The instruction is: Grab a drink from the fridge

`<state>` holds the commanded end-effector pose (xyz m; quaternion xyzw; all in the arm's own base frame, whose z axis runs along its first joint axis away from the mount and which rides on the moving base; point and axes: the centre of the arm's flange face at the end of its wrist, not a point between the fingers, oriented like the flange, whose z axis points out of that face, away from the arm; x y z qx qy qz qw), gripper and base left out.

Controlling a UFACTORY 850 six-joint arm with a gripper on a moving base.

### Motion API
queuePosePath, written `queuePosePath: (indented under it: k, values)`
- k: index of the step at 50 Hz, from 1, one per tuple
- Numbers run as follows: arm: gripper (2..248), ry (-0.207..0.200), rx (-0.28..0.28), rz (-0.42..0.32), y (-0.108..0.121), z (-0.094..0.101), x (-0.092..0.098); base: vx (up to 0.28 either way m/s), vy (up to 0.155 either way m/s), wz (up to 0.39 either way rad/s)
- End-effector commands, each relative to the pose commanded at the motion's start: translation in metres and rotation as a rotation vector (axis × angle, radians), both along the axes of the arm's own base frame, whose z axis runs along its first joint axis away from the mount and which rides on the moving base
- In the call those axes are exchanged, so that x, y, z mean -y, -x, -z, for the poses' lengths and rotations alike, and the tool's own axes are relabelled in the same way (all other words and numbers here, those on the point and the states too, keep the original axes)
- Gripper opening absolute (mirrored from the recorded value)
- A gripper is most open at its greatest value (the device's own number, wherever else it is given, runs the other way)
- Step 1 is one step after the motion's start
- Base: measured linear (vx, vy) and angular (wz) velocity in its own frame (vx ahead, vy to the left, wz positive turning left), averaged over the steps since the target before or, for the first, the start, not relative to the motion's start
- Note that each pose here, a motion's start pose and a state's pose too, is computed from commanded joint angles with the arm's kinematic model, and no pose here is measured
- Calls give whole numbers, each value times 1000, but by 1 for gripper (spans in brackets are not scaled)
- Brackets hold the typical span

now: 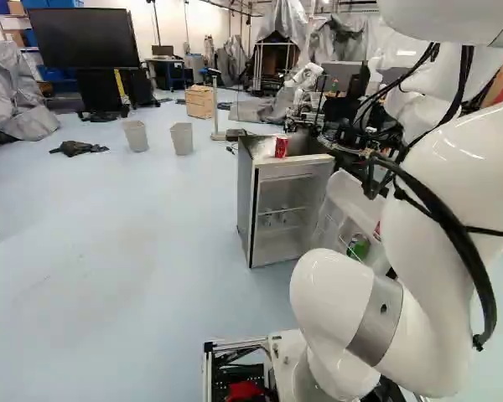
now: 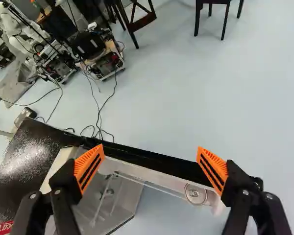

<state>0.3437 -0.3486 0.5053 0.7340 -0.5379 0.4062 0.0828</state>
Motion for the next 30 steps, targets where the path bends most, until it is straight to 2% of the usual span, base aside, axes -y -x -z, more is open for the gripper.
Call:
queuePosePath:
  k: [15, 30]
  values:
    - [247, -10, -3, 44, 8, 1, 26, 0, 0, 0]
    - [247, -36, -10, 75, 15, 3, 49, 0, 0, 0]
